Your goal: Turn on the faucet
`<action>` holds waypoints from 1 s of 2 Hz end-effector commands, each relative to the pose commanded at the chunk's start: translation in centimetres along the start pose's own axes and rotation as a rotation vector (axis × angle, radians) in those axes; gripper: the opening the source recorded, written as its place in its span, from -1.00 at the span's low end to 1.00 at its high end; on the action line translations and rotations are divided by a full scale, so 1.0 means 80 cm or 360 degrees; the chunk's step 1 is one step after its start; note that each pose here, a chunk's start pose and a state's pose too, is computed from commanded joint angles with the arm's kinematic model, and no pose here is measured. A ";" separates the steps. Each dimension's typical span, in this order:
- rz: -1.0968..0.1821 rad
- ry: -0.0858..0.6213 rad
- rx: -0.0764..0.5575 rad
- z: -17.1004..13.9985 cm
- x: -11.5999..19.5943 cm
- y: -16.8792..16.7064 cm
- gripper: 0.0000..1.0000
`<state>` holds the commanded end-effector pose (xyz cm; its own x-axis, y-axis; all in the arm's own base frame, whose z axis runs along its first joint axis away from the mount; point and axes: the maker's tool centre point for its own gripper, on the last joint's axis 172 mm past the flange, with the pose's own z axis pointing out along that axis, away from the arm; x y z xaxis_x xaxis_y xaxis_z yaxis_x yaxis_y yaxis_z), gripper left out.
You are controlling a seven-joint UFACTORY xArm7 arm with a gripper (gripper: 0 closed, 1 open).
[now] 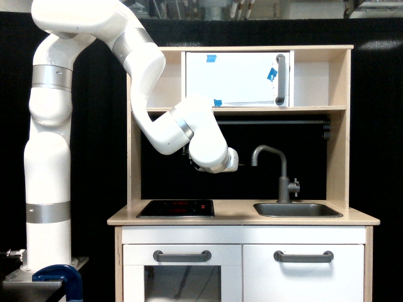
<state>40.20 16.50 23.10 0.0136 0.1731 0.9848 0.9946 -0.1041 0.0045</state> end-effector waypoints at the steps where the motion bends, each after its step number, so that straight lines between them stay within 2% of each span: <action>1: 0.0000 0.0000 0.0000 0.071 0.032 0.015 1.00; 2: 0.0000 0.0000 0.0000 0.119 0.054 0.021 1.00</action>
<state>42.90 26.40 25.70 0.0136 0.1731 0.9848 0.9946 -0.1041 0.0045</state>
